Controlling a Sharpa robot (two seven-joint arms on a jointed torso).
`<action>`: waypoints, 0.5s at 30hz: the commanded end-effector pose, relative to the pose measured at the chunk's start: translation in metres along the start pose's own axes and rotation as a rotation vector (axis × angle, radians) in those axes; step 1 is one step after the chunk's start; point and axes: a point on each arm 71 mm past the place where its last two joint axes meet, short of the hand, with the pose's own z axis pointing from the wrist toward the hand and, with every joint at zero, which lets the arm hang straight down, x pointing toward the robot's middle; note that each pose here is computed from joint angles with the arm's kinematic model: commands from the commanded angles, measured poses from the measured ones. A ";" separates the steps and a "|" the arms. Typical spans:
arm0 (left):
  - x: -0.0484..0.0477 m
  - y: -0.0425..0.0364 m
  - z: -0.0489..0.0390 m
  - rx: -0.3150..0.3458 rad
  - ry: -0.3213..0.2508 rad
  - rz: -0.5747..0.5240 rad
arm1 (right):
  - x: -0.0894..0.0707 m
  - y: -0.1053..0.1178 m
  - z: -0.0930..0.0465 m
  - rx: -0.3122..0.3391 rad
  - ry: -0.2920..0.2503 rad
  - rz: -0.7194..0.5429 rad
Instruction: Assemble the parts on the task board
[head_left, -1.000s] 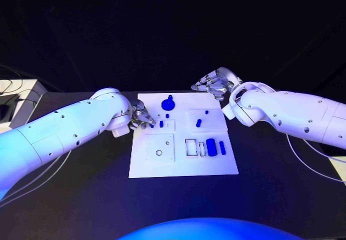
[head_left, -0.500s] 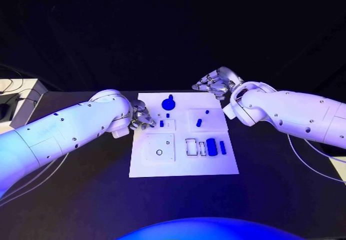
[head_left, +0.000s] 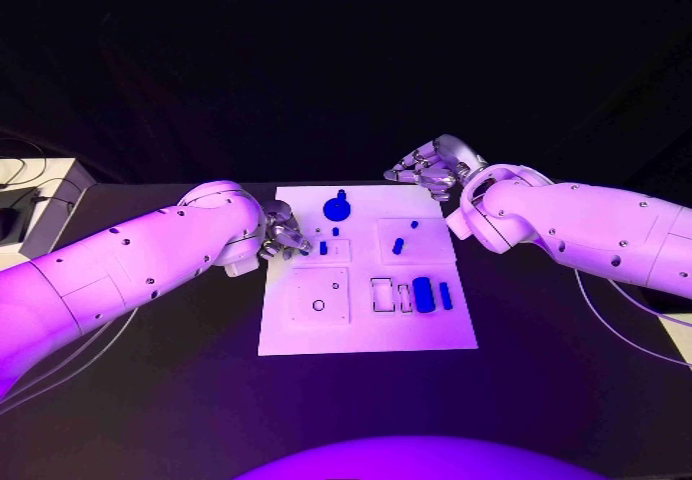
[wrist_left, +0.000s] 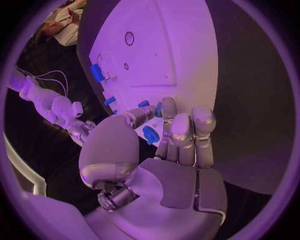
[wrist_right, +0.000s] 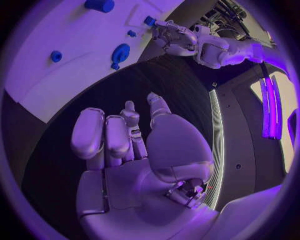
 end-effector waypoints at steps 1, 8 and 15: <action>0.0058 0.0041 0.0036 -0.014 0.017 0.003 | 0.001 0.001 0.000 -0.011 0.010 -0.004; 0.0037 0.0088 0.0063 -0.020 0.024 -0.016 | 0.000 0.001 0.000 -0.010 0.009 -0.005; 0.0026 0.0115 0.0076 -0.023 0.029 -0.033 | 0.000 0.000 0.000 -0.009 0.007 -0.006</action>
